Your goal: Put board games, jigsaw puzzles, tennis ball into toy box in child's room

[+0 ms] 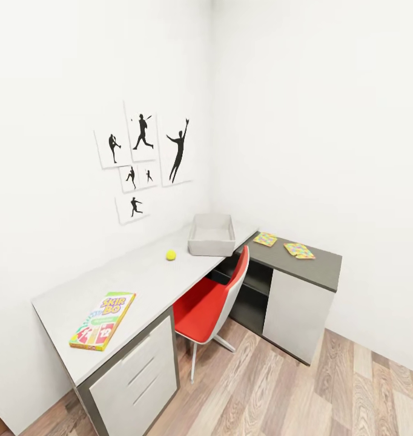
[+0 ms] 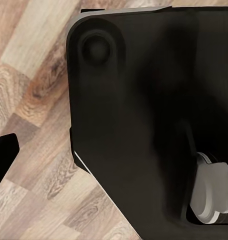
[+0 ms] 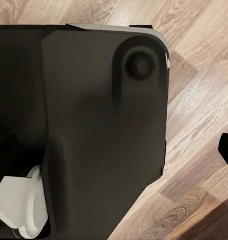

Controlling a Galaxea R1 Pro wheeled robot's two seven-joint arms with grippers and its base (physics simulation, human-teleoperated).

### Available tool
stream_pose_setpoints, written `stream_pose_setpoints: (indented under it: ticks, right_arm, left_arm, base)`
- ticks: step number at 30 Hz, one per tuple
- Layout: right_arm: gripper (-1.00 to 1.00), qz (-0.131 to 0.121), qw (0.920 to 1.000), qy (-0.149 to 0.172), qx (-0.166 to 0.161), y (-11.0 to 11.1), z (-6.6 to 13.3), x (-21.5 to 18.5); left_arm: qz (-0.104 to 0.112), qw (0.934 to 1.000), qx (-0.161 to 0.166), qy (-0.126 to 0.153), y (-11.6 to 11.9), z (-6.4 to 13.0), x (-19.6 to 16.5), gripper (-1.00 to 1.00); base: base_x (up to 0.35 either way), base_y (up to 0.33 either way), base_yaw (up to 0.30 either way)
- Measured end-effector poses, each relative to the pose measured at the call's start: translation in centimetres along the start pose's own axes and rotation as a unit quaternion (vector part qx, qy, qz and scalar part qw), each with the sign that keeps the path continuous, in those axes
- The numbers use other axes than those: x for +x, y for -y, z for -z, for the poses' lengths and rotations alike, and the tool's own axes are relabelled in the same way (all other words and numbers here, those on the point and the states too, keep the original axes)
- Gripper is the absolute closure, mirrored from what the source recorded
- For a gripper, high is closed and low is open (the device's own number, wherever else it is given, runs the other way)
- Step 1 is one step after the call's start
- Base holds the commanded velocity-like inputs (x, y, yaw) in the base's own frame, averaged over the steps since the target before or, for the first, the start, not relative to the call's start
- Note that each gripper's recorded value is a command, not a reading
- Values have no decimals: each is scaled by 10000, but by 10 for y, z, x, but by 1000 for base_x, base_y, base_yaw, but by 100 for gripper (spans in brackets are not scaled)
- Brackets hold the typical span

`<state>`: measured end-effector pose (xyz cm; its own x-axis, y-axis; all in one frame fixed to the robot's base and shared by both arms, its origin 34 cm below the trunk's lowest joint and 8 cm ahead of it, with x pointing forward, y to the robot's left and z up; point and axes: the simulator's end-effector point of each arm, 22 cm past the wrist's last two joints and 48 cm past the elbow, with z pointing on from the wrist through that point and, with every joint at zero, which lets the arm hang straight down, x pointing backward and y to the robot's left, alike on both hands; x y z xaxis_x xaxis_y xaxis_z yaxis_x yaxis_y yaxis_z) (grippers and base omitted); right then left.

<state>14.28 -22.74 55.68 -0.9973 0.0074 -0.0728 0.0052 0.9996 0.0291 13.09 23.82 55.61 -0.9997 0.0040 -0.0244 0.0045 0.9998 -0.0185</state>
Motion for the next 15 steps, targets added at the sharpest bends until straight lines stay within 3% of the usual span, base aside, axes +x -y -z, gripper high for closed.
stream_pose_setpoints:
  ticks: [8, 15]
  right_arm:
    - [-100, -37, 10000, 69, -53, -9, 0, -3]
    - [-100, -39, 9998, 195, -15, -3, 0, -9]
  left_arm:
    - [18, 10000, -8, 2, -1, 0, 0, -100]
    - [-9, 10000, 0, 2, 0, 0, 0, -100]
  base:
    - [0, 0, -2]
    - [0, 0, -182]
